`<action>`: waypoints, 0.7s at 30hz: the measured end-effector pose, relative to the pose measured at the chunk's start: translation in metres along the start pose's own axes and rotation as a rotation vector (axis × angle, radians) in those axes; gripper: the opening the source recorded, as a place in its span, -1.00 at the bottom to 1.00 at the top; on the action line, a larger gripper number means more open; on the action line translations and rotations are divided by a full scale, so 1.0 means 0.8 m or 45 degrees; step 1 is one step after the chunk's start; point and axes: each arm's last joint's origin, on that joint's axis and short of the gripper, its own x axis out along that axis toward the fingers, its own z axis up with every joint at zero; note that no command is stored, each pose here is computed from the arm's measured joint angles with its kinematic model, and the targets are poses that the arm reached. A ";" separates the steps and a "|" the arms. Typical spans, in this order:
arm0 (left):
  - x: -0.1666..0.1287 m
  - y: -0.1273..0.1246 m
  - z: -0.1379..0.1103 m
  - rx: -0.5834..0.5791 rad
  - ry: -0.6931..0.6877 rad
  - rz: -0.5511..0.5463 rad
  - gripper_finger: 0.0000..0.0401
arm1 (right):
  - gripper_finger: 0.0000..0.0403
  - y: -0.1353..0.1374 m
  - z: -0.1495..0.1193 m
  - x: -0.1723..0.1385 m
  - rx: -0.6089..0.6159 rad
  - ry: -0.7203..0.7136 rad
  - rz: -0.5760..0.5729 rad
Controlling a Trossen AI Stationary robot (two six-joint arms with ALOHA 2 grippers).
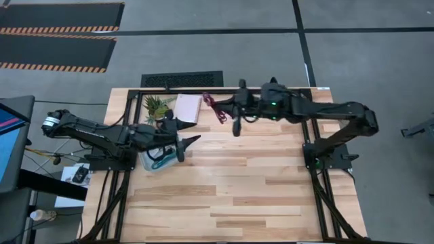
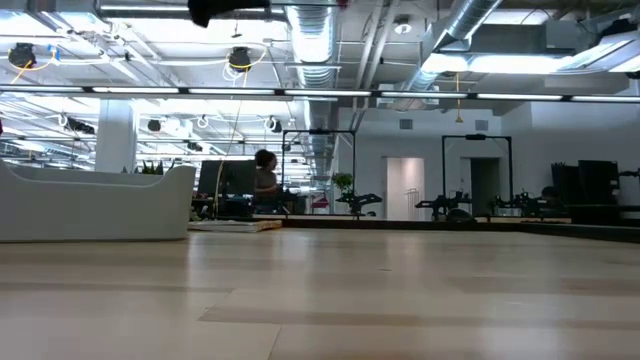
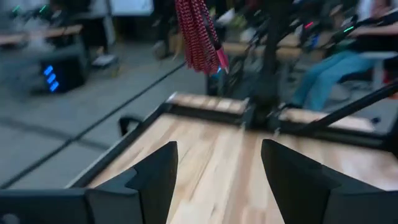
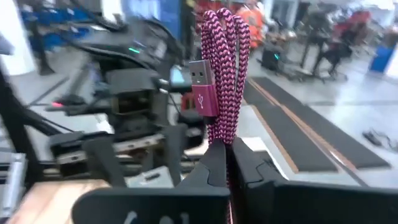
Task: Pick and place USB-C Cables
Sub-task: Put the pink USB cable into the gray bin
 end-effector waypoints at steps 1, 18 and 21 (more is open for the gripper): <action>0.000 -0.001 0.003 0.010 -0.030 -0.033 0.11 | -0.98 0.005 0.005 -0.006 -0.013 -0.016 0.018; 0.003 0.002 0.034 0.050 -0.348 -0.326 0.11 | -0.97 0.075 -0.006 0.026 -0.117 -0.186 0.204; 0.008 0.004 0.034 0.050 -0.356 -0.320 0.11 | -0.96 0.077 -0.015 0.035 -0.120 -0.164 0.208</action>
